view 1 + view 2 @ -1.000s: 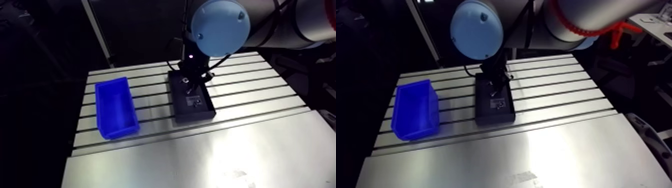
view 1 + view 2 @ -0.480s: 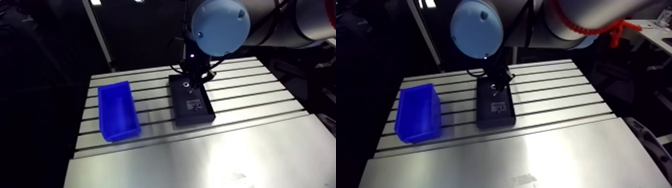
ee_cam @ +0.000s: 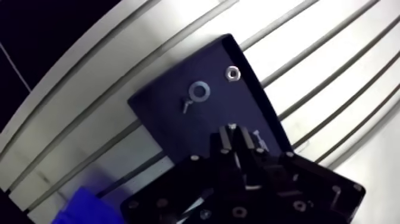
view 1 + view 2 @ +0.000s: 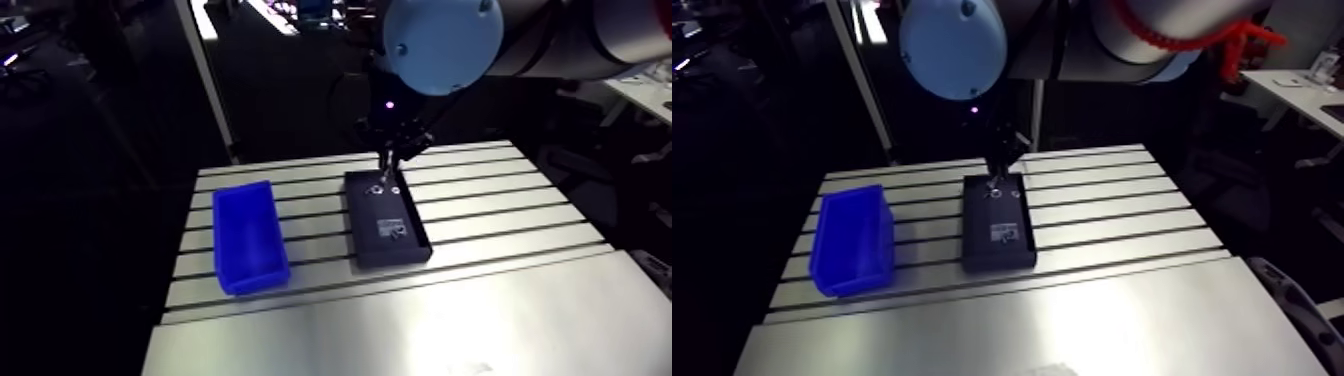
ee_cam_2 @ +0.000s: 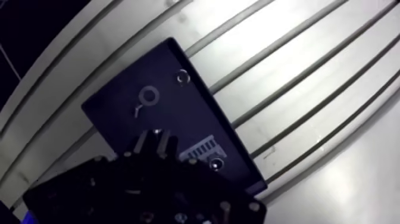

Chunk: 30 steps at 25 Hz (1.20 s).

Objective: Pick up the M10 bolt from the tray and put it into the blue bin.

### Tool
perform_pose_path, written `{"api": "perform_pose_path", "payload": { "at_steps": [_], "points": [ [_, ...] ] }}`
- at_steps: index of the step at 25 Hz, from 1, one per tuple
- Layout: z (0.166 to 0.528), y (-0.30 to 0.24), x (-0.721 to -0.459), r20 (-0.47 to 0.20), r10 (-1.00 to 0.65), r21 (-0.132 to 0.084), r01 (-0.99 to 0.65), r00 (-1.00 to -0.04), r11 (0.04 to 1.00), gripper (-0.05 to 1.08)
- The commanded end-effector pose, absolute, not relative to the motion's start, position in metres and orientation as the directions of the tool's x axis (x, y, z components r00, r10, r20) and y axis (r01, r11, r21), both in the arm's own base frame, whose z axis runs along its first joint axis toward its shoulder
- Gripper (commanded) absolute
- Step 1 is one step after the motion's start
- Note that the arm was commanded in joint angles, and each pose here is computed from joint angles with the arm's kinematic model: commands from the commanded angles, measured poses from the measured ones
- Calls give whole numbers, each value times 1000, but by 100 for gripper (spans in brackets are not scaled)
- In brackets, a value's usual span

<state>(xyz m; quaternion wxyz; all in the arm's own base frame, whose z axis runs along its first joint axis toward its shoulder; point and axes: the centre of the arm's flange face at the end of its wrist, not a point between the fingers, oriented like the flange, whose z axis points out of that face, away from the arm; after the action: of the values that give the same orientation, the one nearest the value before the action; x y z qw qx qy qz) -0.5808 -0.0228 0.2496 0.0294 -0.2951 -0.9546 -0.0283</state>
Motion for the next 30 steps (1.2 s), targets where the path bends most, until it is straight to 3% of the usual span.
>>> {"api": "perform_pose_path", "payload": {
  "at_steps": [1,11,22,30],
  "points": [
    [294,-25,-576,121,373,21,378,-920,925,104],
    [350,-37,-564,182,59,-12,58,-982,998,103],
    [384,-55,-553,142,-332,34,-330,-933,943,104],
    [403,-78,-551,105,-582,31,-582,-807,813,103]
  ]
}}
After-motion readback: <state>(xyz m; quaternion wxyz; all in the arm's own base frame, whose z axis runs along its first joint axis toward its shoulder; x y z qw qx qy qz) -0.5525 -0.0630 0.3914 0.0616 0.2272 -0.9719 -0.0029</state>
